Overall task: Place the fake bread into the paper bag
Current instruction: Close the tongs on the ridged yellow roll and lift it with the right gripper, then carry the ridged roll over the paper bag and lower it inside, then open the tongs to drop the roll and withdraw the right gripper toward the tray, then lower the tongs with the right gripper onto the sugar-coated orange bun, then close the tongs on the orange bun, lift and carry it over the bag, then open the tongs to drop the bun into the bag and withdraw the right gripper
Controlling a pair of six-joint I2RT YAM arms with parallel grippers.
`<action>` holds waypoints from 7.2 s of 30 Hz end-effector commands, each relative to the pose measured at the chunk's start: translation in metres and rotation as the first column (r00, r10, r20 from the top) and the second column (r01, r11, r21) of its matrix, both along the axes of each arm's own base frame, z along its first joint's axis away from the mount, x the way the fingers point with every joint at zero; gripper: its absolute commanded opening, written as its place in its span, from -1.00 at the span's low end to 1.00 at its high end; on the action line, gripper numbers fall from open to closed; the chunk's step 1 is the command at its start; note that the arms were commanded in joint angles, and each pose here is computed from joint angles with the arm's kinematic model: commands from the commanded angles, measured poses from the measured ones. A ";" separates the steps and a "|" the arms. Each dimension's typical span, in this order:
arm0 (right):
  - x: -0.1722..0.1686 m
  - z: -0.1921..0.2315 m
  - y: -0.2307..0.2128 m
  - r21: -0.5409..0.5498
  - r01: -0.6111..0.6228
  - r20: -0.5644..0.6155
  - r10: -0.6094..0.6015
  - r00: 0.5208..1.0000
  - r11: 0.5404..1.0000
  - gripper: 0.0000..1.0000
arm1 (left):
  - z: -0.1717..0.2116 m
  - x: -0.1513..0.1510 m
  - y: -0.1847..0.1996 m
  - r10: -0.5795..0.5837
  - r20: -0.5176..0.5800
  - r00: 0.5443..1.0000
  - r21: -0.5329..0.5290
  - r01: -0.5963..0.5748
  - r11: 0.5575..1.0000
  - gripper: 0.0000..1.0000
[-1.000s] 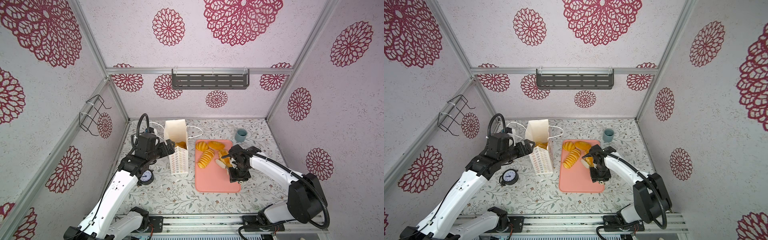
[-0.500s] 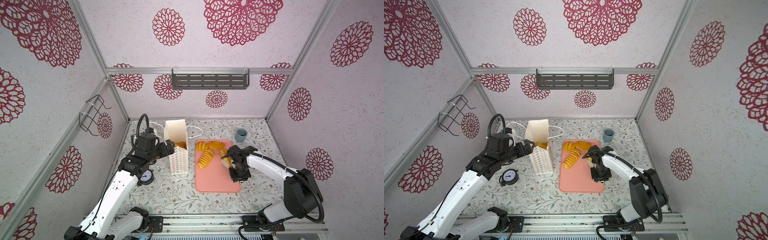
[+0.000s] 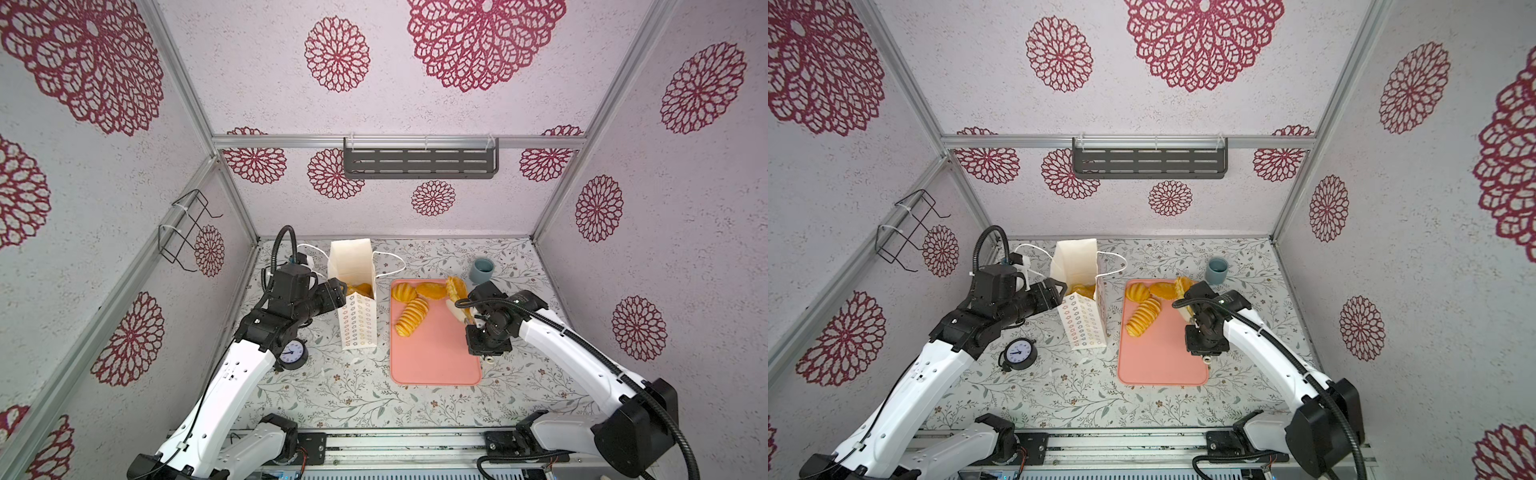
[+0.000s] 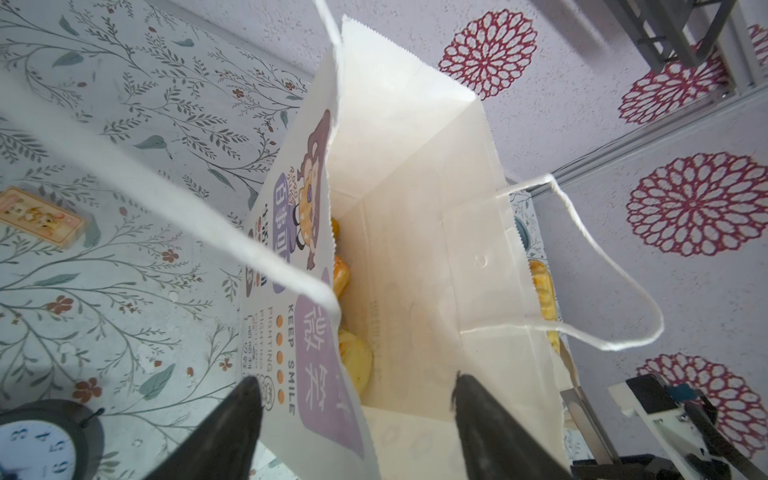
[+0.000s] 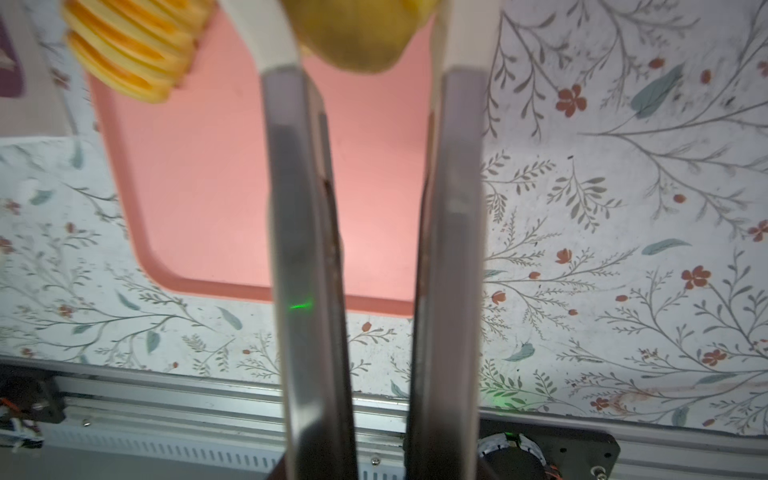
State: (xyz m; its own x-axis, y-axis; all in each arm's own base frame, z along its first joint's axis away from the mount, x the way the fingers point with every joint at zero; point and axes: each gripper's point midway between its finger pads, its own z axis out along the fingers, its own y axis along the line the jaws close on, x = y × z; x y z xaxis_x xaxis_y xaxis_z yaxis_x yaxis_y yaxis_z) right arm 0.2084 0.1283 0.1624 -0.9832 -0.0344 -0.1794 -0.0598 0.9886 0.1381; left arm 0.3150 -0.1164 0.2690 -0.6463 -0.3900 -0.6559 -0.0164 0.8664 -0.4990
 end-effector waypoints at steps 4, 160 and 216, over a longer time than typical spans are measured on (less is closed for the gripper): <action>0.020 0.102 0.029 0.166 -0.049 0.244 0.008 0.970 0.985 -0.69 | 0.014 0.001 0.005 0.017 0.016 1.000 -0.002 -0.017 1.000 0.05; 0.081 0.014 0.036 0.560 0.138 0.123 -0.246 0.961 0.817 -0.95 | 0.008 0.006 0.005 0.044 -0.026 0.999 -0.005 -0.044 0.999 -0.17; 0.064 0.190 0.210 0.014 -0.397 0.575 0.317 0.754 0.918 -0.22 | 0.007 0.005 0.006 0.058 -0.038 0.998 -0.011 -0.058 0.998 -0.94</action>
State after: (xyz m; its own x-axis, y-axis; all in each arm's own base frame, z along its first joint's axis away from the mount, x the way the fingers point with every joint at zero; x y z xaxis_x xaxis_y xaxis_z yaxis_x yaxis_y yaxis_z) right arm 0.2762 0.3496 0.3066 -0.6865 -0.3821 -0.6187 -0.5196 0.8529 0.0499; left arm 0.3213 -0.1156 0.2735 -0.6577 -0.4268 -0.6207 -0.0730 0.8563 -0.5114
